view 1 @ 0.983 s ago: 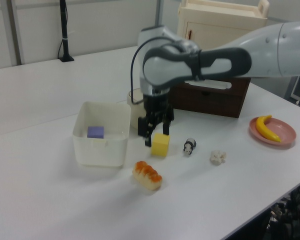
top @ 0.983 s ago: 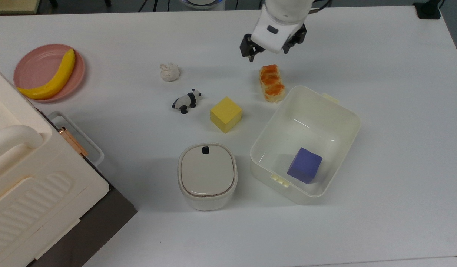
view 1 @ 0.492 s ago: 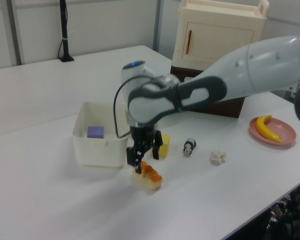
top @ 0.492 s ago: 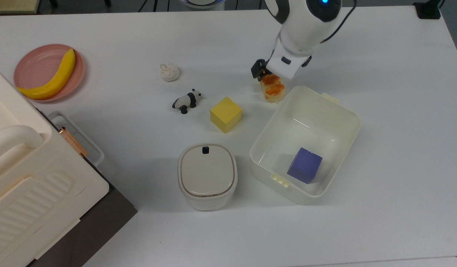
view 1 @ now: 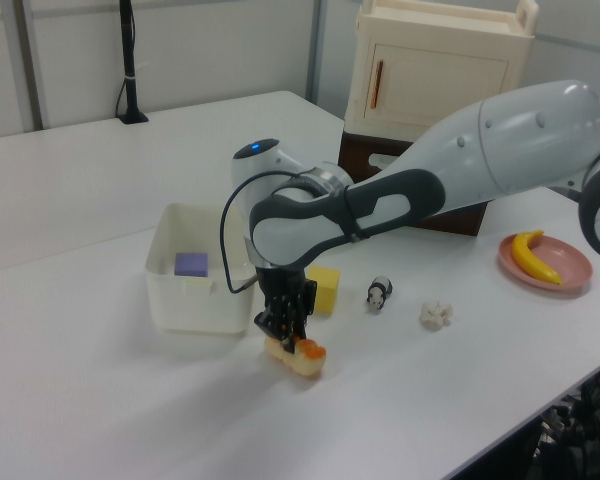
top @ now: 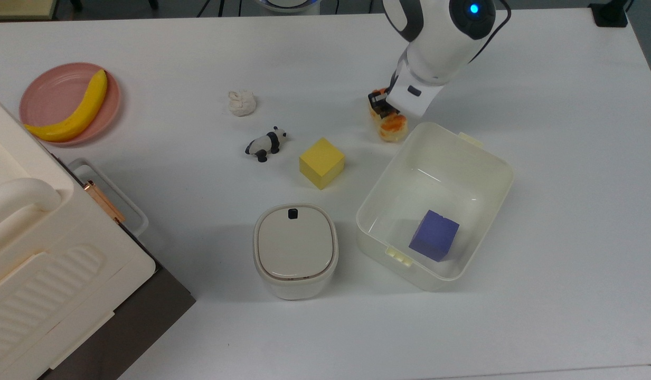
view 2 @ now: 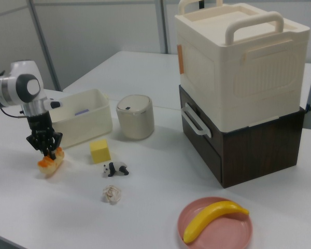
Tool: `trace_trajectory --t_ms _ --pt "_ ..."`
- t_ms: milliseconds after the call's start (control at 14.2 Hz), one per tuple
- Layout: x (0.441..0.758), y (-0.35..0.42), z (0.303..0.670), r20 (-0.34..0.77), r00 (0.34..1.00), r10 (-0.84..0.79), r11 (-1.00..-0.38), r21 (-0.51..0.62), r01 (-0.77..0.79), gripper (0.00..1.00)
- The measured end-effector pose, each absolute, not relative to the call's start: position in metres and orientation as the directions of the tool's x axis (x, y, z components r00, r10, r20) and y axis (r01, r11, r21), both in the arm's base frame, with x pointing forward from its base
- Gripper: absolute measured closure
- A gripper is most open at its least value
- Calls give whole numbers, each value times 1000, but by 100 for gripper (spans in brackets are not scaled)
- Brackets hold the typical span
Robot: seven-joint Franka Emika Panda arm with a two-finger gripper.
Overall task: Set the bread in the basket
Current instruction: 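Carry the bread roll over the white basket and release it inside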
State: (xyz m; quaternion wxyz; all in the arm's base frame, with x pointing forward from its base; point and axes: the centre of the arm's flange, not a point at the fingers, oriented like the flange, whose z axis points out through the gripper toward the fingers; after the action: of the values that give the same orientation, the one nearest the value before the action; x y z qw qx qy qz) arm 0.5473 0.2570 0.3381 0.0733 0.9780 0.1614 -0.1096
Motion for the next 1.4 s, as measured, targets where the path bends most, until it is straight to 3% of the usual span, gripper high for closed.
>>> trace_trajectory --t_ms 70,421,773,983,1124,1335,1405 --pt "542 252 357 -260 915 310 -932 109 347 87" --pt "535 244 441 -219 925 310 -948 -2 317 87" --pt "592 199 515 -21 996 92 -987 -135 88 90" --pt "626 200 505 104 986 -127 -978 -182 -107 89" --pt "640 204 480 115 968 -224 -960 -197 -198 78" --pt "660 211 441 135 926 -352 -921 -226 -317 46" --pt "664 212 433 133 916 -379 -911 -229 -343 30"
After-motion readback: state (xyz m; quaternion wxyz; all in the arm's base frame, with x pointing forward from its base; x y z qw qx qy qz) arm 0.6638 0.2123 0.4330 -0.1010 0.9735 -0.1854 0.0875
